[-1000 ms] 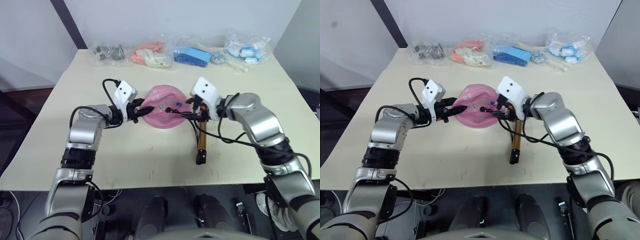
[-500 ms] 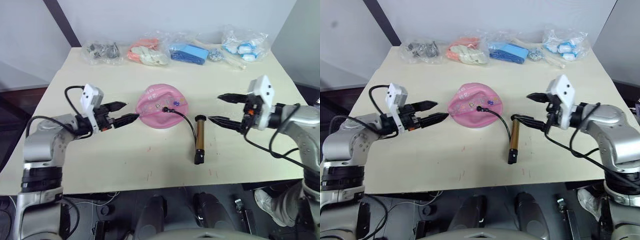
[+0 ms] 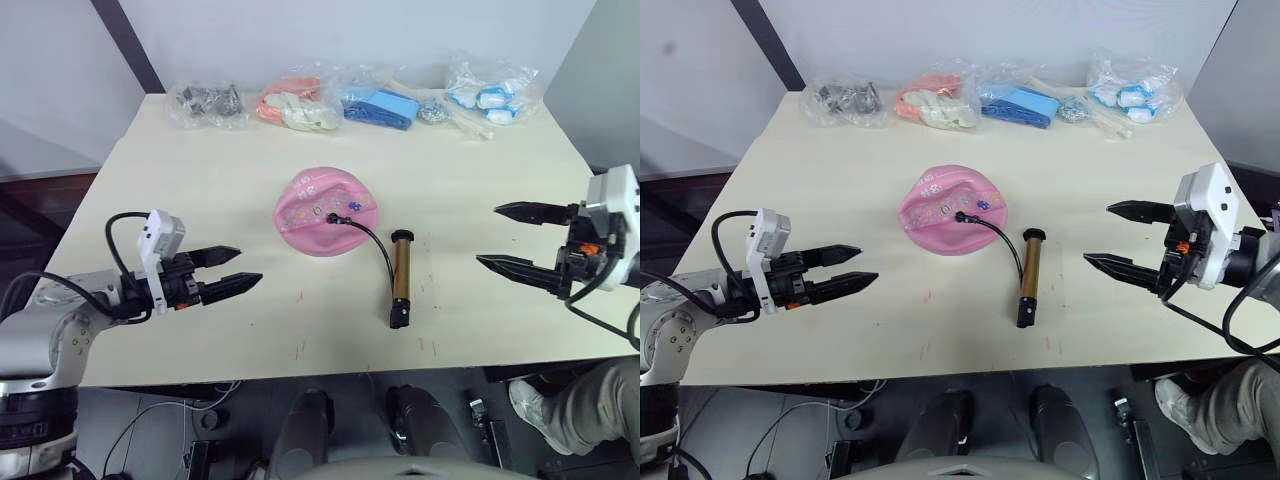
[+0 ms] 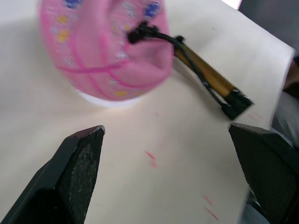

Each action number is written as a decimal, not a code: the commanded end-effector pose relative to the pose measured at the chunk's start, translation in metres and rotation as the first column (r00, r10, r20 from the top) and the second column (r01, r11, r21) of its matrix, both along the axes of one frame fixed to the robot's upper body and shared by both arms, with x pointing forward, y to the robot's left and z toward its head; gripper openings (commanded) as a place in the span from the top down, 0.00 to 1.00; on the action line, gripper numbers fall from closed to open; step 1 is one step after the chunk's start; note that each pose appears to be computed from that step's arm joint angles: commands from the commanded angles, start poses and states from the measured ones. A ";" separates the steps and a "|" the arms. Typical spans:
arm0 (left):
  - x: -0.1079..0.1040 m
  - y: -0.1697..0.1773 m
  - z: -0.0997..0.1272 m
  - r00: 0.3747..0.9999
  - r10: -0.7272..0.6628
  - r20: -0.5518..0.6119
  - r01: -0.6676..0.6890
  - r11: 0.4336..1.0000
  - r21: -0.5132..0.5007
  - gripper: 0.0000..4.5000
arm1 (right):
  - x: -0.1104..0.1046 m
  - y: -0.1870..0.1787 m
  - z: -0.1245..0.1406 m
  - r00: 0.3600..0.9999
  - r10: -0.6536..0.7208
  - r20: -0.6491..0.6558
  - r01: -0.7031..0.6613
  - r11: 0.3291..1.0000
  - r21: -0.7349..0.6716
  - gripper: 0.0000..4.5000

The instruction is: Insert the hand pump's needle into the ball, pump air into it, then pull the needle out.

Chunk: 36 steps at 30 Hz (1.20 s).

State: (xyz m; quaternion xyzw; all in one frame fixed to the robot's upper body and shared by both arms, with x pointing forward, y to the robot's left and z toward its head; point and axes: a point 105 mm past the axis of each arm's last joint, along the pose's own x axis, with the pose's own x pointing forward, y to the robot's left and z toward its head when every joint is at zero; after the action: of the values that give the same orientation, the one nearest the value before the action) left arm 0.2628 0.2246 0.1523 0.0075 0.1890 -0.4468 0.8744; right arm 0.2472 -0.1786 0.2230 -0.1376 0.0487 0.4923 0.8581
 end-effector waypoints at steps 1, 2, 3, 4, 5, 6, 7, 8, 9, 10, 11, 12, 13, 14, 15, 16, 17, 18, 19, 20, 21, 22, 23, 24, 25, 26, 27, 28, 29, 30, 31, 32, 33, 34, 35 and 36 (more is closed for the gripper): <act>-0.012 -0.026 0.008 0.994 -0.105 0.005 0.105 0.994 0.029 0.00 | -0.006 -0.005 0.012 0.998 -0.018 0.064 0.019 1.000 -0.021 0.01; -0.016 -0.035 0.007 0.991 -0.135 -0.011 0.135 0.990 0.030 0.00 | -0.006 -0.006 0.012 0.998 -0.024 0.063 0.025 0.999 -0.026 0.01; -0.019 -0.040 0.007 0.988 -0.153 -0.022 0.154 0.988 0.032 0.00 | -0.006 -0.006 0.012 0.998 -0.026 0.063 0.028 0.999 -0.029 0.01; -0.021 -0.051 0.008 0.984 -0.176 -0.040 0.177 0.984 0.019 0.00 | -0.007 -0.006 0.013 0.997 -0.031 0.065 0.033 0.999 -0.032 0.01; -0.022 -0.066 0.009 0.978 -0.202 -0.055 0.203 0.979 0.003 0.00 | -0.008 -0.007 0.012 0.997 -0.039 0.066 0.041 0.998 -0.038 0.01; -0.020 -0.080 0.009 0.976 -0.206 -0.074 0.206 0.978 0.001 0.00 | -0.009 -0.008 0.012 0.997 -0.044 0.066 0.046 0.998 -0.043 0.01; -0.019 -0.091 0.008 0.972 -0.210 -0.107 0.214 0.977 0.020 0.00 | -0.010 -0.008 0.012 0.997 -0.047 0.067 0.050 0.998 -0.047 0.01; -0.016 -0.101 0.010 0.970 -0.210 -0.122 0.214 0.977 0.016 0.00 | -0.010 -0.008 0.013 0.996 -0.051 0.069 0.055 0.997 -0.051 0.01; -0.012 -0.107 0.011 0.970 -0.201 -0.134 0.206 0.978 0.022 0.00 | -0.010 -0.008 0.013 0.996 -0.056 0.071 0.060 0.997 -0.053 0.01; -0.009 -0.114 0.012 0.967 -0.199 -0.156 0.205 0.978 0.026 0.00 | -0.009 -0.008 0.014 0.995 -0.064 0.075 0.068 0.996 -0.058 0.01; -0.007 -0.120 0.013 0.964 -0.204 -0.172 0.212 0.977 0.026 0.00 | -0.008 -0.009 0.014 0.995 -0.071 0.076 0.076 0.995 -0.065 0.01; -0.004 -0.124 0.014 0.963 -0.201 -0.182 0.209 0.977 0.029 0.00 | -0.007 -0.008 0.014 0.994 -0.074 0.077 0.079 0.995 -0.067 0.01; 0.000 -0.128 0.013 0.959 -0.180 -0.218 0.192 0.981 0.033 0.00 | -0.007 -0.009 0.014 0.994 -0.082 0.078 0.088 0.993 -0.074 0.01; 0.004 -0.135 0.012 0.953 -0.167 -0.252 0.178 0.984 0.020 0.00 | -0.008 -0.011 0.015 0.993 -0.090 0.078 0.096 0.992 -0.077 0.01; 0.009 -0.141 0.011 0.949 -0.152 -0.276 0.159 0.987 0.003 0.00 | -0.008 -0.011 0.016 0.992 -0.095 0.078 0.101 0.992 -0.079 0.01; 0.011 -0.145 0.012 0.943 -0.155 -0.295 0.158 0.987 -0.014 0.00 | -0.008 -0.011 0.017 0.992 -0.101 0.078 0.107 0.991 -0.082 0.01; 0.012 -0.150 0.012 0.938 -0.164 -0.304 0.162 0.986 -0.030 0.00 | -0.008 -0.012 0.017 0.991 -0.106 0.078 0.113 0.990 -0.087 0.01; 0.015 -0.154 0.011 0.937 -0.158 -0.312 0.156 0.987 -0.030 0.00 | -0.008 -0.012 0.016 0.991 -0.110 0.076 0.117 0.989 -0.090 0.01; 0.018 -0.158 0.010 0.937 -0.142 -0.320 0.142 0.990 -0.025 0.00 | -0.008 -0.013 0.016 0.991 -0.114 0.074 0.121 0.988 -0.093 0.01; 0.020 -0.162 0.008 0.934 -0.137 -0.328 0.138 0.990 -0.021 0.00 | -0.007 -0.013 0.015 0.990 -0.118 0.072 0.125 0.987 -0.097 0.01; 0.028 -0.170 0.004 0.934 -0.101 -0.342 0.106 0.994 -0.005 0.00 | -0.007 -0.015 0.015 0.989 -0.130 0.068 0.137 0.985 -0.103 0.01; 0.030 -0.181 0.003 0.933 -0.100 -0.346 0.107 0.994 0.001 0.00 | -0.007 -0.016 0.014 0.988 -0.137 0.066 0.144 0.984 -0.106 0.01; 0.032 -0.187 0.003 0.932 -0.100 -0.349 0.108 0.994 0.005 0.00 | -0.006 -0.016 0.014 0.988 -0.141 0.065 0.148 0.983 -0.108 0.01; 0.034 -0.193 0.001 0.932 -0.086 -0.351 0.099 0.995 0.019 0.00 | -0.006 -0.017 0.013 0.987 -0.144 0.064 0.151 0.982 -0.110 0.01; 0.035 -0.198 -0.001 0.930 -0.080 -0.358 0.097 0.995 0.029 0.00 | -0.007 -0.017 0.012 0.987 -0.149 0.061 0.155 0.982 -0.112 0.01; 0.036 -0.201 -0.003 0.928 -0.072 -0.365 0.094 0.995 0.044 0.00 | -0.006 -0.018 0.011 0.986 -0.153 0.061 0.160 0.980 -0.115 0.01; 0.038 -0.203 -0.005 0.926 -0.054 -0.373 0.081 0.995 0.057 0.00 | -0.006 -0.018 0.010 0.986 -0.157 0.061 0.163 0.979 -0.119 0.01; 0.041 -0.204 -0.006 0.923 -0.039 -0.383 0.068 0.996 0.061 0.00 | -0.006 -0.017 0.010 0.985 -0.159 0.060 0.165 0.979 -0.119 0.01; 0.043 -0.206 -0.006 0.921 -0.032 -0.388 0.061 0.996 0.065 0.00 | -0.006 -0.017 0.009 0.985 -0.161 0.059 0.167 0.979 -0.120 0.01; 0.044 -0.207 -0.007 0.919 -0.026 -0.394 0.059 0.996 0.073 0.00 | -0.005 -0.017 0.009 0.984 -0.166 0.059 0.172 0.978 -0.121 0.01; 0.048 -0.209 -0.007 0.917 -0.007 -0.400 0.042 0.996 0.079 0.00 | -0.005 -0.018 0.009 0.984 -0.170 0.060 0.176 0.977 -0.121 0.01; 0.050 -0.210 -0.007 0.915 0.007 -0.404 0.030 0.996 0.085 0.00 | -0.004 -0.018 0.008 0.983 -0.172 0.061 0.179 0.976 -0.121 0.01; 0.053 -0.211 -0.007 0.913 0.015 -0.408 0.022 0.996 0.087 0.00 | -0.004 -0.017 0.008 0.983 -0.175 0.060 0.181 0.976 -0.121 0.01; 0.054 -0.213 -0.006 0.912 0.018 -0.411 0.020 0.996 0.089 0.00 | -0.004 -0.018 0.007 0.982 -0.177 0.059 0.183 0.975 -0.122 0.01; 0.055 -0.216 -0.006 0.910 0.025 -0.413 0.014 0.996 0.090 0.00 | -0.004 -0.018 0.007 0.982 -0.180 0.057 0.186 0.975 -0.123 0.01; 0.057 -0.217 -0.005 0.909 0.031 -0.416 0.008 0.996 0.092 0.00 | -0.004 -0.017 0.006 0.982 -0.182 0.056 0.188 0.974 -0.124 0.01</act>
State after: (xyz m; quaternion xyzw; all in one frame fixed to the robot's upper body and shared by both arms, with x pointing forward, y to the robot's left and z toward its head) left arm 0.3151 0.0112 0.1360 -0.0486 0.4058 -0.4246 0.8079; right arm 0.2455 -0.1979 0.2225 -0.1797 0.0846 0.4070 0.8916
